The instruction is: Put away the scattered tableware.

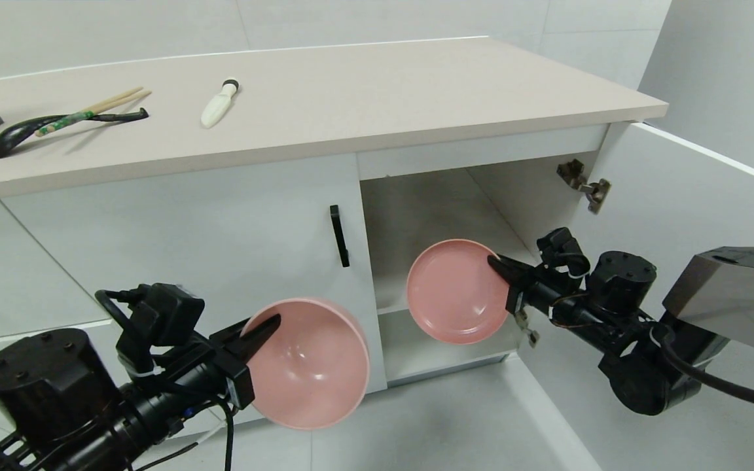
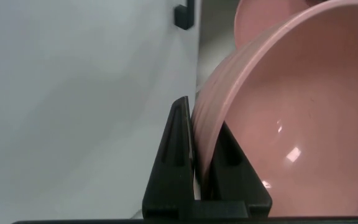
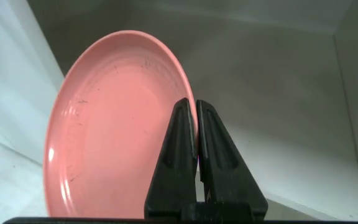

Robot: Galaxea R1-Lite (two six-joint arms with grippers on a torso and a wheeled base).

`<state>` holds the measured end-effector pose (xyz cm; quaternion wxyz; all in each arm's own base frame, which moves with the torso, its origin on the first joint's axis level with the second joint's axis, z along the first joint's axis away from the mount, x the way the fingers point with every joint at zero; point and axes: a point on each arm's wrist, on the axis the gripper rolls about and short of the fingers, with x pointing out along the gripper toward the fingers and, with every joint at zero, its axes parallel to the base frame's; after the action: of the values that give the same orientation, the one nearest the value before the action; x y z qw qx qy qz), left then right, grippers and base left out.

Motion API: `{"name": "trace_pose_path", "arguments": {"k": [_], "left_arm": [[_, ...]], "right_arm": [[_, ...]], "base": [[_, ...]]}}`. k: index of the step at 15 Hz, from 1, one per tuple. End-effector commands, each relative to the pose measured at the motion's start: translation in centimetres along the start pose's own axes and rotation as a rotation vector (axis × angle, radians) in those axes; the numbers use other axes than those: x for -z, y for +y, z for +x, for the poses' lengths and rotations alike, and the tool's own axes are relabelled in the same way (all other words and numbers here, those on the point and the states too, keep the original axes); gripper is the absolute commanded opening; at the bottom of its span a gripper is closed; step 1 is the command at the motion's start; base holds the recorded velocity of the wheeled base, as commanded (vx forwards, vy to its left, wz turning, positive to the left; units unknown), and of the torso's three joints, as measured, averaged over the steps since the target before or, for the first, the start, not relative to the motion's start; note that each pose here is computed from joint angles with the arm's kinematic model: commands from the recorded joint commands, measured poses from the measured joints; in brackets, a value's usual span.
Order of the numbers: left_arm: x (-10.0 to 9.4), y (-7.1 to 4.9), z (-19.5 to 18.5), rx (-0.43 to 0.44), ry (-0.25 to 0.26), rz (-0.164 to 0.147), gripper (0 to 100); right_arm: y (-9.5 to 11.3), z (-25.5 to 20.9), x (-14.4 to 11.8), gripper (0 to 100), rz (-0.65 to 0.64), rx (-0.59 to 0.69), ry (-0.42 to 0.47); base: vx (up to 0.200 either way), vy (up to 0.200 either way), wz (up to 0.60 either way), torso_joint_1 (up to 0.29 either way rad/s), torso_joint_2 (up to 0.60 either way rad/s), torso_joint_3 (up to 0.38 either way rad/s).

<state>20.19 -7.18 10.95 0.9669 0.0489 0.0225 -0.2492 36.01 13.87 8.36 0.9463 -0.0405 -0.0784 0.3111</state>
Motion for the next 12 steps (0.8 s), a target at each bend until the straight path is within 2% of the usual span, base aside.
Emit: {"name": "trace_pose_path", "arguments": {"k": [1,2,6,10,12], "left_arm": [[-0.1,-0.2,-0.5,0.006,-0.002,0.018,0],[-0.2,-0.2,-0.5,0.004,-0.007,0.027,0],[-0.3,-0.2,-0.6,0.005,-0.013,0.028,0],[-0.6,-0.3,-0.9,0.005,-0.025,0.052,0],[-0.5,-0.4,-1.1,0.013,-0.021,0.053,0]], "right_arm": [[0.3,-0.5,-1.0,0,-0.003,-0.004,-0.011],[0.3,-0.5,-1.0,0,-0.003,-0.004,-0.011],[0.3,-0.5,-0.8,0,-0.002,-0.006,-0.007],[0.4,-0.5,-0.3,0,0.003,-0.006,0.008],[0.4,-0.4,0.5,0,0.026,-0.005,0.025]], "base": [[0.200,0.000,0.00,-0.002,0.01,0.002],[0.200,0.000,0.00,0.002,0.01,-0.002],[0.200,0.000,0.00,-0.001,0.00,0.006],[0.000,0.000,0.00,0.000,0.00,0.000],[0.000,0.000,0.00,0.000,0.00,0.000]]}}
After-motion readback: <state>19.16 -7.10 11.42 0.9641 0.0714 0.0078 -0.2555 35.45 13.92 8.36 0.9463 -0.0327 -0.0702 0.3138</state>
